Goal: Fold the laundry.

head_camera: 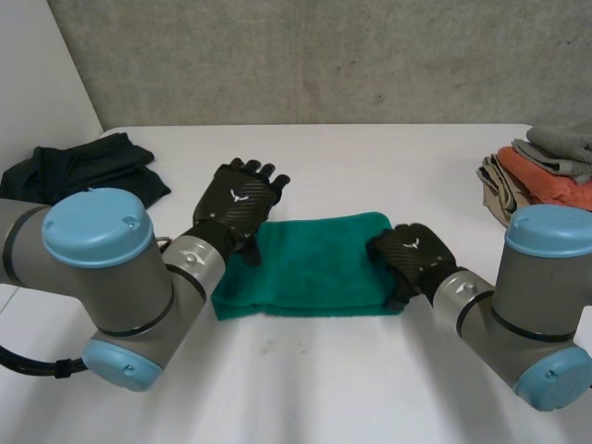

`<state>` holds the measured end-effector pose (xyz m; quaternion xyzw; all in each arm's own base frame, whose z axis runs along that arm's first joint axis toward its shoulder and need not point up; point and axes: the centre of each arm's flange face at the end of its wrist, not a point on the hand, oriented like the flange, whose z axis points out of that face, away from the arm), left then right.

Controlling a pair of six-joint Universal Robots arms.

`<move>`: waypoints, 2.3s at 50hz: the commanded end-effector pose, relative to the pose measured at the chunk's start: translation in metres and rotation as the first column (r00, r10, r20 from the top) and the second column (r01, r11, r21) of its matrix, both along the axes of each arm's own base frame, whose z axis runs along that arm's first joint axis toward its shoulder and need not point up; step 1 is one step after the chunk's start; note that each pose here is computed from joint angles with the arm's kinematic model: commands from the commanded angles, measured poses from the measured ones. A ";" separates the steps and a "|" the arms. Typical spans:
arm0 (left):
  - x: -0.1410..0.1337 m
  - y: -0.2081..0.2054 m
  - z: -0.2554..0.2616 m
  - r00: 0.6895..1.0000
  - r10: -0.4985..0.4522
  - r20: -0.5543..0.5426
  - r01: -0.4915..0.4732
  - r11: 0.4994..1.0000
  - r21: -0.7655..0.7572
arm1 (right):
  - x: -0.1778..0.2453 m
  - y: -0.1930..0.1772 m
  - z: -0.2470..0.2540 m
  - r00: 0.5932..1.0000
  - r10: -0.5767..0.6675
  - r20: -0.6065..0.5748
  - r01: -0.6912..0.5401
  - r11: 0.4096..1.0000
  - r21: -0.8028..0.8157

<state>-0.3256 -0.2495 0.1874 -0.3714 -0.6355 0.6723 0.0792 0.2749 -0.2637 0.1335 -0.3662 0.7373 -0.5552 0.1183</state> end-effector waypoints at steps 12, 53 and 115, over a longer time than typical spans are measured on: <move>0.053 -0.013 0.026 0.989 0.147 -0.016 -0.147 0.989 -0.020 | 0.069 0.002 0.058 0.968 0.153 -0.199 -0.228 0.865 -0.447; 0.016 -0.009 -0.029 0.966 0.254 0.057 -0.260 0.936 0.238 | 0.101 -0.012 0.030 0.965 0.078 0.249 -0.134 0.967 0.218; 0.020 0.023 0.097 0.922 -0.377 -0.092 0.381 0.924 0.034 | 0.143 0.042 -0.022 0.948 0.319 -0.002 -0.309 0.916 -0.257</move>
